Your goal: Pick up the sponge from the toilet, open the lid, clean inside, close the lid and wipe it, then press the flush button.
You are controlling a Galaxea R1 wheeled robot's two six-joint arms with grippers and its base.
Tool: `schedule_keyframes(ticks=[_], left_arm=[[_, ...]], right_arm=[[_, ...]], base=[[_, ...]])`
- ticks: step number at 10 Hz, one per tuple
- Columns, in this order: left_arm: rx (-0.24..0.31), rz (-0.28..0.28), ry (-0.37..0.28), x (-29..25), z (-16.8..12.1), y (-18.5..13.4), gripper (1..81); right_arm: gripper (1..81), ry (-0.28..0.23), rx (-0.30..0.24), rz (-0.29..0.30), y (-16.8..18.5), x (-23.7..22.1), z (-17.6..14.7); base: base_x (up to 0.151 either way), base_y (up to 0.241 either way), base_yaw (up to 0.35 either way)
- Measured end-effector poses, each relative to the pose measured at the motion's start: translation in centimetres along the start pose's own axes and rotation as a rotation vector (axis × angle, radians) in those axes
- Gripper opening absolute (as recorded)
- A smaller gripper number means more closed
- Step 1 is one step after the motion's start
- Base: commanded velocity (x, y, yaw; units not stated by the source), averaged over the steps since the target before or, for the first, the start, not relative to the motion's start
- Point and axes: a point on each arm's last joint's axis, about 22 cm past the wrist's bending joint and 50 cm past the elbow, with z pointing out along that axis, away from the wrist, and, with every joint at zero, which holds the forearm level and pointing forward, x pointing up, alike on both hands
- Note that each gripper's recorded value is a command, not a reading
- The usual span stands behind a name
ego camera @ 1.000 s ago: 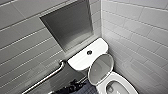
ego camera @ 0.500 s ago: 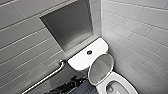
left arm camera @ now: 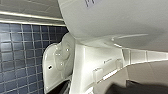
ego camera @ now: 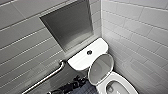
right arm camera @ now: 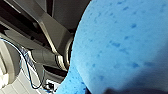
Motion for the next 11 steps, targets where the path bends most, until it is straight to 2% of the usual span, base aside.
schedule_keyframes(ticks=[1,3,7,9,11], left_arm=[[-0.005,0.007,-0.010,-0.3,0.1,0.2,81.1],[-0.072,0.019,-0.082,-2.7,0.9,2.4,81.1],[-0.155,0.019,-0.188,-6.6,2.0,5.7,81.1],[-0.212,0.069,-0.300,-11.0,2.5,8.3,81.1],[-0.280,0.109,-0.442,-17.4,2.3,10.5,81.1]], right_arm=[[1.0,0.001,-0.011,-0.006,0.6,0.1,-0.1],[1.0,-0.014,-0.018,-0.009,0.6,0.1,0.1],[1.0,-0.021,-0.009,-0.011,-0.5,0.9,1.3],[1.0,-0.032,-0.012,-0.012,-0.7,1.0,1.6],[1.0,-0.031,-0.007,-0.014,-1.3,1.6,2.3]], base=[[0.000,0.000,0.000],[0.000,0.000,0.000],[0.000,0.000,0.000],[0.000,0.000,0.000],[0.000,0.000,0.000]])
